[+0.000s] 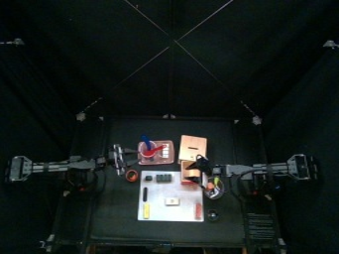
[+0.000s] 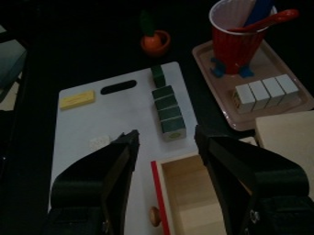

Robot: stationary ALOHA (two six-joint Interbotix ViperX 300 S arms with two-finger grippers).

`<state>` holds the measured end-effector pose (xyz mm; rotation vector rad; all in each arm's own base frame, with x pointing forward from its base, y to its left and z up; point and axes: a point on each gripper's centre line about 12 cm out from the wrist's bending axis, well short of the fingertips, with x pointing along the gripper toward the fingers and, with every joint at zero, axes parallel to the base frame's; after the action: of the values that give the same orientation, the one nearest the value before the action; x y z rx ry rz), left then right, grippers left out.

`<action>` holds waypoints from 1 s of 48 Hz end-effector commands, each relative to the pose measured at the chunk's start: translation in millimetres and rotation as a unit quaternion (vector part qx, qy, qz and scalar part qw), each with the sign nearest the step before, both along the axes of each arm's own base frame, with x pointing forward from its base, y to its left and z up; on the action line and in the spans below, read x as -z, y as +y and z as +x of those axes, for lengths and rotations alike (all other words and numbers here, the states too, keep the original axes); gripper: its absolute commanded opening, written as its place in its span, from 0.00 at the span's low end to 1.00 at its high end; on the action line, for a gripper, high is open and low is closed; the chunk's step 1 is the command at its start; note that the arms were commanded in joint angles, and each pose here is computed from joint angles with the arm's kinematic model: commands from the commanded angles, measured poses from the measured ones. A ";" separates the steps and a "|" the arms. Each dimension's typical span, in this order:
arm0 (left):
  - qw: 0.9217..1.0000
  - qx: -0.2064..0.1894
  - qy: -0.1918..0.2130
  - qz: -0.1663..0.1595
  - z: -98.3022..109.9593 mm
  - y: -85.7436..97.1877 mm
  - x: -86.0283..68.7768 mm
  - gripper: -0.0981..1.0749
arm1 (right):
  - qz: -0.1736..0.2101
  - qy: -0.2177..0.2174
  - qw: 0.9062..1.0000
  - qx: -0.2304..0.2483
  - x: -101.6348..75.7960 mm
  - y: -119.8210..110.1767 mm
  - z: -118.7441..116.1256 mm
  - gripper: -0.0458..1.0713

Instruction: Close drawer

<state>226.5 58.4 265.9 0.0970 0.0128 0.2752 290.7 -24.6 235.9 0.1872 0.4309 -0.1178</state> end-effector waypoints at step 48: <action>0.988 -0.056 0.127 -0.074 77.0 65.0 -55.8 0.76 | 0.019 0.101 0.994 0.034 -7.9 -8.2 -10.7 0.81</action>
<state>285.0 109.7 301.4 -0.0152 0.2766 0.3612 281.6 -33.6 234.1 0.2195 0.6550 -0.1989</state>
